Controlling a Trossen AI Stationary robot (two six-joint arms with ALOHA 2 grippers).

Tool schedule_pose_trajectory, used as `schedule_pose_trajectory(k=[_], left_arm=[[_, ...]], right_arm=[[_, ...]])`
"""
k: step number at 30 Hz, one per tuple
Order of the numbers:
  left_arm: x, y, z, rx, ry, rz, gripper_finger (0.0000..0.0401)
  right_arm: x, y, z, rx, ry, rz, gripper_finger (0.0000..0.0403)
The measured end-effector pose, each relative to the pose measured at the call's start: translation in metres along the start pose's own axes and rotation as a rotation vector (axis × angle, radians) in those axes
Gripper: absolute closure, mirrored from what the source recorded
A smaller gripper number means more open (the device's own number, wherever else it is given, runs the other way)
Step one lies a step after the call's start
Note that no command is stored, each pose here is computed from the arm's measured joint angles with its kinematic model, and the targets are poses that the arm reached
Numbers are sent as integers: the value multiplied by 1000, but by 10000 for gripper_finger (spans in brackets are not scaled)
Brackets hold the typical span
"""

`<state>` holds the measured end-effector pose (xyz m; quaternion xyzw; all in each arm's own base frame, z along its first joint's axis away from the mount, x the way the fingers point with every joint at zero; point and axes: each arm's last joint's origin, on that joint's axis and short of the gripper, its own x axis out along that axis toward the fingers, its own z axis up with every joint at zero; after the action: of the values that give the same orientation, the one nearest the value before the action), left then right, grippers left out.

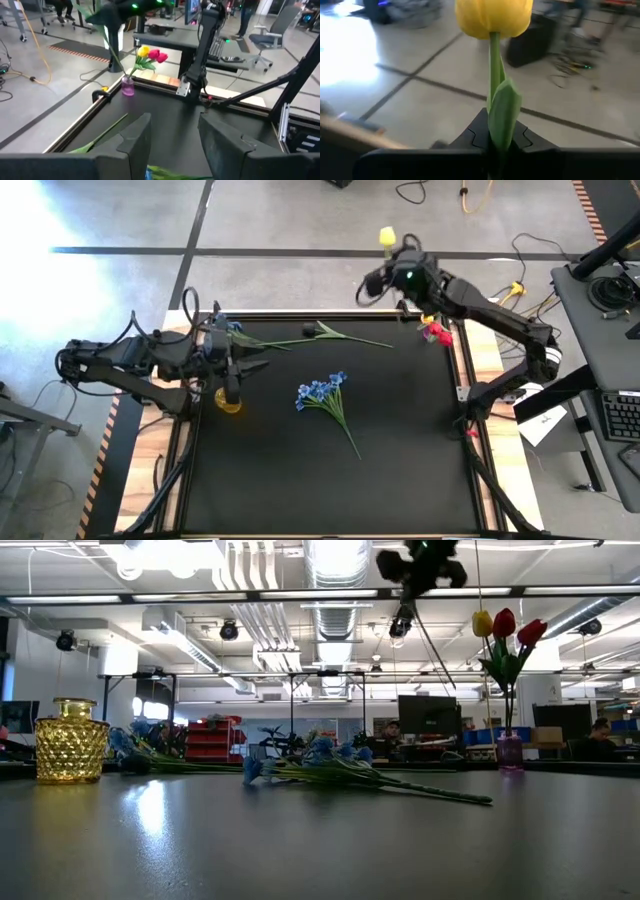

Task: Sort flowers into vase by color
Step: Put the yellow flower into the purple vase

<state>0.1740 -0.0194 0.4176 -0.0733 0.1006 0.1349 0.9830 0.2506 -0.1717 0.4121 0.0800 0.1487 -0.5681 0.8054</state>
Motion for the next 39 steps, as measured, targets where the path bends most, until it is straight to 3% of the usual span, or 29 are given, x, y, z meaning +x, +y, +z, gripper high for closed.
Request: schedule_pose_trajectory(k=[5,9,15,23,34,39], left_arm=[[5,0,-1,-17,-3,53,250],[13,5,1,-63,-36,167,250],[31,21,15,-117,-112,184,250],[48,39,36,-126,-124,191,250],[71,43,54,-56,-115,190,250],[75,42,56,-53,-98,170,250]], right_arm=[[23,-52,-4,65,-113,-158,391],[36,-78,-14,93,-229,-189,391],[60,-105,-55,69,-188,-307,391],[54,-118,-86,82,-169,-369,391],[43,-122,-84,107,-222,-344,391],[39,-122,-83,60,-221,-322,390]])
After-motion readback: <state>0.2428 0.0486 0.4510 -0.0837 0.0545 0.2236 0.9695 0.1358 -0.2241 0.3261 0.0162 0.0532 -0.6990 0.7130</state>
